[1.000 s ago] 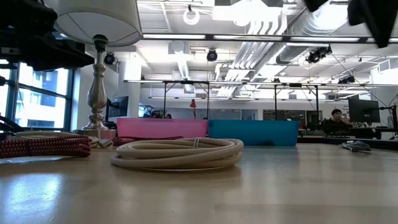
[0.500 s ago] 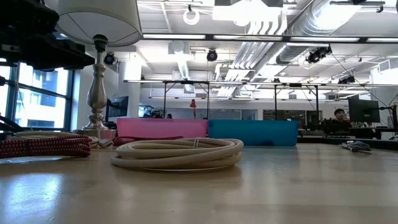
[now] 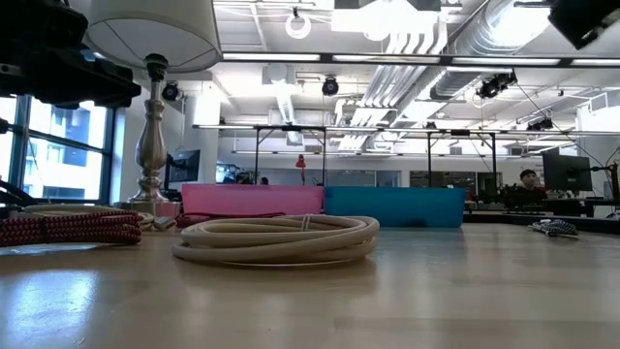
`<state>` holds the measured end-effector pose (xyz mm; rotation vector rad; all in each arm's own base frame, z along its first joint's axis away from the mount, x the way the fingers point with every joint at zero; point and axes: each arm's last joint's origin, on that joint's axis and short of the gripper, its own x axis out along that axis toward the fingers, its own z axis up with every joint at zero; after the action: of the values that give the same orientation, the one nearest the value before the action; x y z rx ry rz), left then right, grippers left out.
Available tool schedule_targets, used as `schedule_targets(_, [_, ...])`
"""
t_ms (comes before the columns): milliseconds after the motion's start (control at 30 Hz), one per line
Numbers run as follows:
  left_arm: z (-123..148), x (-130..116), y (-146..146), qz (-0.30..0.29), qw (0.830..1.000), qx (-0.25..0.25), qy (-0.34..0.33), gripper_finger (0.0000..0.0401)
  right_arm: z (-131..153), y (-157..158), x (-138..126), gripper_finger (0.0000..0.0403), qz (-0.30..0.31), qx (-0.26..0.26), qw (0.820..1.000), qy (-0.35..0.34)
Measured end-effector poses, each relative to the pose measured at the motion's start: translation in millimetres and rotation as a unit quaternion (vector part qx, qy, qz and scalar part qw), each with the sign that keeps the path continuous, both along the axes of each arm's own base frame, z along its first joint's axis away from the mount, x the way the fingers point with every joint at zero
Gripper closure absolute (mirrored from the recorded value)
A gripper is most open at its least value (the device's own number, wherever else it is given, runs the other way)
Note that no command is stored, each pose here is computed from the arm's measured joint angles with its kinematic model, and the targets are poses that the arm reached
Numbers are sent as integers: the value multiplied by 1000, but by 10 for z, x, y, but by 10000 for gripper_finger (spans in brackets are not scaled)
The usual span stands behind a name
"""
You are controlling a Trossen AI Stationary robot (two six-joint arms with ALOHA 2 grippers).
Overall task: Pick & Place USB Port
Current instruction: Put the bottom right large white charger cable into the red bin
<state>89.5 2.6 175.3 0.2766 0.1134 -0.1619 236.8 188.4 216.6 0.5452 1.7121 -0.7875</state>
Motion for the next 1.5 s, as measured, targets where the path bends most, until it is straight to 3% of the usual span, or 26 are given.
schedule_targets(200, [-2,0,0,0,1000,3,0,286,-336,-24,-142,217,-4,9,1000,28])
schedule_targets(467, [-3,0,0,0,1000,3,0,286,-769,-125,-236,218,-8,38,999,9])
schedule_targets(733, [-3,0,3,4,1000,4,0,286,-1014,-214,-353,224,-6,75,997,-5])
schedule_targets(833, [-5,1,9,16,1000,5,1,286,-1026,-232,-338,267,-5,81,997,-8])
schedule_targets(933, [-4,1,11,18,1000,5,1,286,-1024,-251,-307,359,12,84,996,-18])
schedule_targets(967, [-4,2,12,20,1000,6,0,286,-1019,-255,-298,372,24,84,996,-21])
schedule_targets(1267, [10,8,18,30,999,8,-10,286,-931,-233,-263,372,38,38,998,-23])
schedule_targets(1367, [76,17,17,27,998,2,-49,286,-825,-205,-222,372,52,17,998,-45])
schedule_targets(1500, [232,7,4,5,992,6,-128,286,-586,-208,-78,372,71,-50,989,-120])
